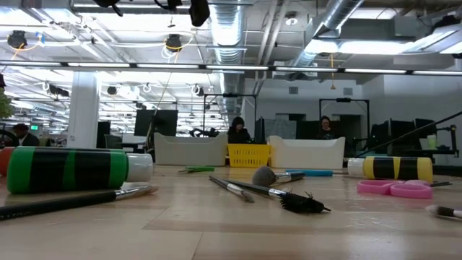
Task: Pick & Place Paint Supplies
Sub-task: Put the purple paint bottle into the yellow bin
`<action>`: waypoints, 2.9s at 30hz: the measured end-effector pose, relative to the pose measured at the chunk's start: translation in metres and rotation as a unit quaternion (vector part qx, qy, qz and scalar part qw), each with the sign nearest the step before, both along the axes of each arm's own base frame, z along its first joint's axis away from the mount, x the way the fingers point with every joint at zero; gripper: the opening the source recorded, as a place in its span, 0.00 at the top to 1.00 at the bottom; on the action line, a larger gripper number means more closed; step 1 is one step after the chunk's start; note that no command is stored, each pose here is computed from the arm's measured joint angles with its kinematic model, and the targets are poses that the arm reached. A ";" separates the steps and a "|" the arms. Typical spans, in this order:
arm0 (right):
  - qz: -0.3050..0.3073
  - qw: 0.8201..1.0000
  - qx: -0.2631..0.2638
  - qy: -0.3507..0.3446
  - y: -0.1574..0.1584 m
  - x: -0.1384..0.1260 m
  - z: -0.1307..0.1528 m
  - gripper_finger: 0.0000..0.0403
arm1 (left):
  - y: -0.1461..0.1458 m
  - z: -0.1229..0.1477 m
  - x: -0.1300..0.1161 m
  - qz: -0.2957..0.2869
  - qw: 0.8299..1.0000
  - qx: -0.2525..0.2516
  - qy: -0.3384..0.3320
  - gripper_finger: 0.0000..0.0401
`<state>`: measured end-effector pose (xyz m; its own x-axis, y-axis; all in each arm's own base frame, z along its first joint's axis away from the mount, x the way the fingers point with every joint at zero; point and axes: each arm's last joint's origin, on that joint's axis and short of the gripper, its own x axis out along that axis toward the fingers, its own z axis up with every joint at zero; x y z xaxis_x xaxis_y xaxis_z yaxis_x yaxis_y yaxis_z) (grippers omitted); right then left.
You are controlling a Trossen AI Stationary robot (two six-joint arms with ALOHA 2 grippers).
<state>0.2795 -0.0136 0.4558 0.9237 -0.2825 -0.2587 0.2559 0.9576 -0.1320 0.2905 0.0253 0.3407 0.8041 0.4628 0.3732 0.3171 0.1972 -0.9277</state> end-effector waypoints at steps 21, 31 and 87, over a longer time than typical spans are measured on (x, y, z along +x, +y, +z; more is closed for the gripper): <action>0.000 1.000 -0.024 -0.003 -0.004 0.015 -0.005 0.46 | 0.000 0.002 -0.001 0.001 1.000 0.003 -0.010 0.70; 0.001 1.000 -0.023 0.004 -0.004 0.014 -0.006 0.70 | 0.000 0.002 -0.001 0.002 1.000 0.004 -0.007 0.70; 0.023 0.972 -0.021 -0.233 -0.030 0.041 0.024 0.34 | -0.008 0.031 -0.020 0.060 0.983 -0.024 -0.173 0.69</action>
<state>0.3206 -0.0433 0.4797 0.9498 -0.2395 0.2014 0.2544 0.9657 -0.0514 0.2706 0.0174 0.3722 0.5711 0.5711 0.5896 0.5922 0.2108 -0.7777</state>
